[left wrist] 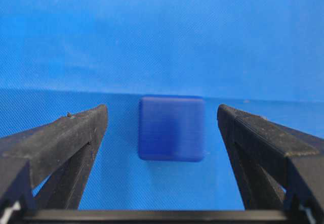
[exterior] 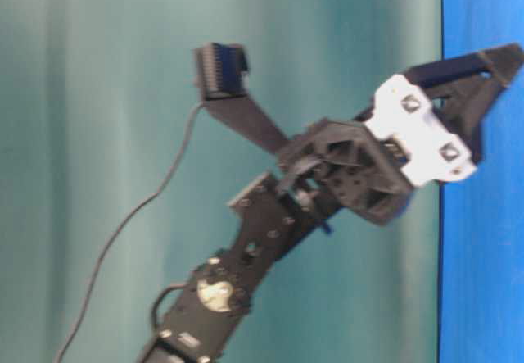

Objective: Handover the blue block to the right arm after grasping it with the left arm, then place it in the designated position.
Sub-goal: 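Lower the left gripper around the blue cube and close on it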

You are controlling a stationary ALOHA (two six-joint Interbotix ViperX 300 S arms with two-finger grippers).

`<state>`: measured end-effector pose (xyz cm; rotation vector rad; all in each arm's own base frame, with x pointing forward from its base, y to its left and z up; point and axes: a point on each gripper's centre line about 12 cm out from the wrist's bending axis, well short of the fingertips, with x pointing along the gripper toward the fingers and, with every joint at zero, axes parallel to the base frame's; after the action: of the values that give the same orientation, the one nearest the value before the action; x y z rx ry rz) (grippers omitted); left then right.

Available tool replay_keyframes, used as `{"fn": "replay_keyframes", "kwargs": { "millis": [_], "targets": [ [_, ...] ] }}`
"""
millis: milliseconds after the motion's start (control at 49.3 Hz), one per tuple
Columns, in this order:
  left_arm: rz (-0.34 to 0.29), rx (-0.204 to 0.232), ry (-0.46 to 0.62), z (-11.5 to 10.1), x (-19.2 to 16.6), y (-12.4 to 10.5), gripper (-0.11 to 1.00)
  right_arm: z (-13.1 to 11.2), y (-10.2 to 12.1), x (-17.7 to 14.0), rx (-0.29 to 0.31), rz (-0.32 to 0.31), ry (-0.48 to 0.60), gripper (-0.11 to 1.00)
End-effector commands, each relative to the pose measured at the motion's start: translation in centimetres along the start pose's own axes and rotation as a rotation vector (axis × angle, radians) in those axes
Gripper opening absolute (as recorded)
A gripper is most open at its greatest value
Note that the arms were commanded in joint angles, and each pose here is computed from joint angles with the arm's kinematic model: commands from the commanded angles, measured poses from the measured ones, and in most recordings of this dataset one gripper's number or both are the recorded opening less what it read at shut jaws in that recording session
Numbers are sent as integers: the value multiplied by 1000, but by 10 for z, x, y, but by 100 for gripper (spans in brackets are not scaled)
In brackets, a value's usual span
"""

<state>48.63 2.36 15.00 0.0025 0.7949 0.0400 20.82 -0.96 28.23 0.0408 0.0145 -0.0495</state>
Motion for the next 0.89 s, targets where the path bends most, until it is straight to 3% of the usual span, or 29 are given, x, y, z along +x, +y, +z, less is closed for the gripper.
{"fn": "replay_keyframes", "kwargs": {
  "millis": [0, 568, 872],
  "targets": [
    [3, 1, -34, 5, 0, 2, 93, 8, 0, 3, 5, 0, -18, 98],
    [-1, -12, 31, -26, 36, -1, 93, 7, 0, 3, 5, -2, -15, 98],
    [-3, -11, 31, -27, 40, -2, 93, 7, 0, 3, 5, -2, -12, 98]
  ]
}}
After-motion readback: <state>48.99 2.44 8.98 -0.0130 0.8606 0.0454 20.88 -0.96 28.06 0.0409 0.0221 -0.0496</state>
